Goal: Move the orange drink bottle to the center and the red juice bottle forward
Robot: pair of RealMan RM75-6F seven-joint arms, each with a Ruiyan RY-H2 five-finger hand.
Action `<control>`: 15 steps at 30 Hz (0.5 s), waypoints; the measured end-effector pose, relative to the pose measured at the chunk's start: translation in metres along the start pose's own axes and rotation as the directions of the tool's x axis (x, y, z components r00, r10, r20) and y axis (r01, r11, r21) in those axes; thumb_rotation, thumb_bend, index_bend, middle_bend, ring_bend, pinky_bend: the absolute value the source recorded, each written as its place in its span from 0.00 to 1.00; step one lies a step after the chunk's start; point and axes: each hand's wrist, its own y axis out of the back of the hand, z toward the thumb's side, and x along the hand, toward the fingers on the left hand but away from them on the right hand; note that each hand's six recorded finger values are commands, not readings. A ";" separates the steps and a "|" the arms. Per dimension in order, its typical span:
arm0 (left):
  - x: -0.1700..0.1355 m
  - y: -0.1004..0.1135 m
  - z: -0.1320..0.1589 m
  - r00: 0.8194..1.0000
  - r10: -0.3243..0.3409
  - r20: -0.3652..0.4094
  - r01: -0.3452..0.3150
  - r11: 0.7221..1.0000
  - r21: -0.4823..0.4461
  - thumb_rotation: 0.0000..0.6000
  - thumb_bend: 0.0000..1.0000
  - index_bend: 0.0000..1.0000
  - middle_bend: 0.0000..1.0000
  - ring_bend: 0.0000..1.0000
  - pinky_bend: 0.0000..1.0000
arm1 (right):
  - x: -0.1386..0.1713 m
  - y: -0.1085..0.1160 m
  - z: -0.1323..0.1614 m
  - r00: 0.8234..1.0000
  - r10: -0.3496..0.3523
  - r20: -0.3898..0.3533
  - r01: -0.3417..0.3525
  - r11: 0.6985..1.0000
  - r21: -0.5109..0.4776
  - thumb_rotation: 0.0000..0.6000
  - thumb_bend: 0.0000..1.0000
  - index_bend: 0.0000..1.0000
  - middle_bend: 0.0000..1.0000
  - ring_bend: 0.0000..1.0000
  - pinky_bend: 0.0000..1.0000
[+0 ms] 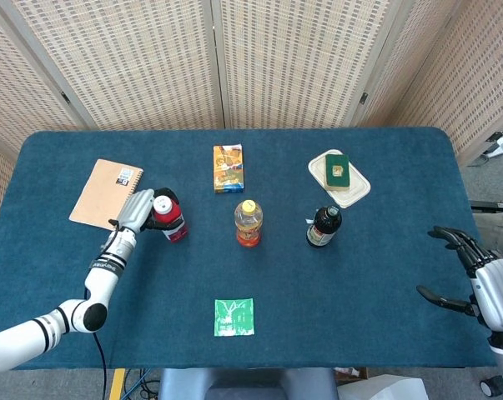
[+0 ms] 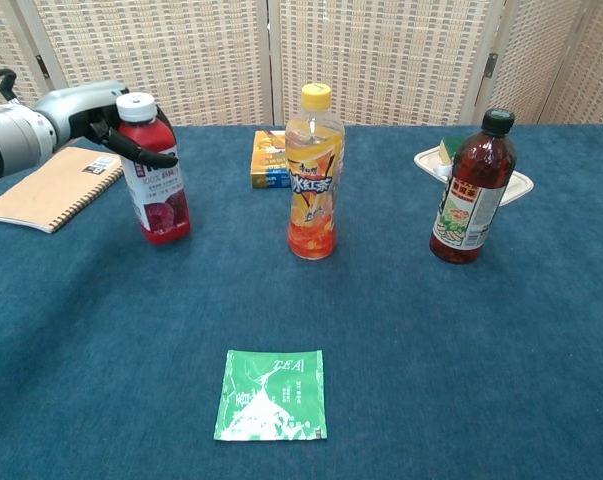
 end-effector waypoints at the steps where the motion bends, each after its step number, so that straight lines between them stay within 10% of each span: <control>1: 0.001 -0.001 -0.001 1.000 0.000 0.000 0.000 1.000 -0.001 1.00 0.17 0.45 0.42 0.44 0.45 | 0.000 0.000 0.000 1.000 0.001 0.001 -0.001 1.000 0.000 1.00 0.10 0.14 0.25 0.17 0.35; 15: 0.006 -0.003 -0.004 0.999 0.037 0.036 -0.036 0.999 -0.034 1.00 0.17 0.45 0.42 0.44 0.45 | -0.001 -0.002 -0.004 1.000 0.010 0.013 -0.010 1.000 0.001 1.00 0.10 0.14 0.25 0.17 0.35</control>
